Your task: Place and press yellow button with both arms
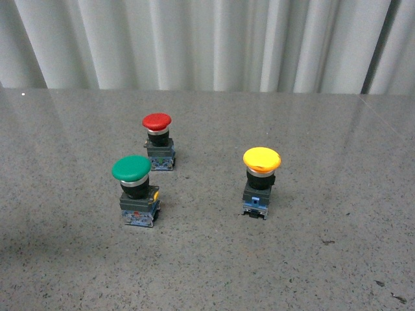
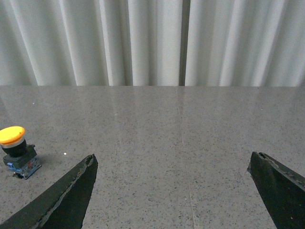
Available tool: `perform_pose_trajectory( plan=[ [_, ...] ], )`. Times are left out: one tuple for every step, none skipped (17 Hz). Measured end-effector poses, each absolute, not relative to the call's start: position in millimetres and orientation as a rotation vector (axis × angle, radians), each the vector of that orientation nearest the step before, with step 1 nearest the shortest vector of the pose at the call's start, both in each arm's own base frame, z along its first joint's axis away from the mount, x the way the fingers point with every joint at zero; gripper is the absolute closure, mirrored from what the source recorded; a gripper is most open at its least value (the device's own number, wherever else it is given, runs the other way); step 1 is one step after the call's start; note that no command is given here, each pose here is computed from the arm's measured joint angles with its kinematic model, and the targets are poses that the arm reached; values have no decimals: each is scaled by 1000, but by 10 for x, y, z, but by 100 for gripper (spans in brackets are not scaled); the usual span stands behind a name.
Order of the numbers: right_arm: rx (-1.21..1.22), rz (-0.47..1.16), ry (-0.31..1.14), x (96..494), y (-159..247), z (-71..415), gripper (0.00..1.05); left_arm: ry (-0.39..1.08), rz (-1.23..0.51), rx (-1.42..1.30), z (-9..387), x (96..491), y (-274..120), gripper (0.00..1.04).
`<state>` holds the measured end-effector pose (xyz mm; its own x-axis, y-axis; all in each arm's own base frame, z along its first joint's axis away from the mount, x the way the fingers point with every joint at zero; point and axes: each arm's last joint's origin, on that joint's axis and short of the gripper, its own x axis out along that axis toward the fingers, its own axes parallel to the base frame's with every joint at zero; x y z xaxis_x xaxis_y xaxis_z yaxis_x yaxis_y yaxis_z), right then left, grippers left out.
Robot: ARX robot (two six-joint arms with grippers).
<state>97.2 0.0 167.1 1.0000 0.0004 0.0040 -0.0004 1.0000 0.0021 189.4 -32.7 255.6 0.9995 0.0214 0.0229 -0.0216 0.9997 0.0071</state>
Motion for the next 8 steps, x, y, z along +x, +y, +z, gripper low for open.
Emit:
perform_pose_trajectory(
  plan=[
    [2,0,-4,972,0,1671,6,-32,7,1,2517,1846,-309,64],
    [2,0,-4,972,0,1671,6,-22,-4,3,2427,1798,-283,73],
    [2,0,-4,972,0,1671,6,1,-5,7,2315,1754,-252,82],
    [2,0,-4,972,0,1671,6,19,2,10,2206,1703,-213,93],
    [2,0,-4,972,0,1671,6,18,4,7,2149,1651,-183,104],
    [2,0,-4,972,0,1671,6,2,9,4,2115,1593,-150,103],
    [2,0,-4,972,0,1671,6,-3,7,3,2078,1550,-131,103],
    [2,0,-4,972,0,1671,6,-1,3,3,2030,1510,-115,103]
  ],
)
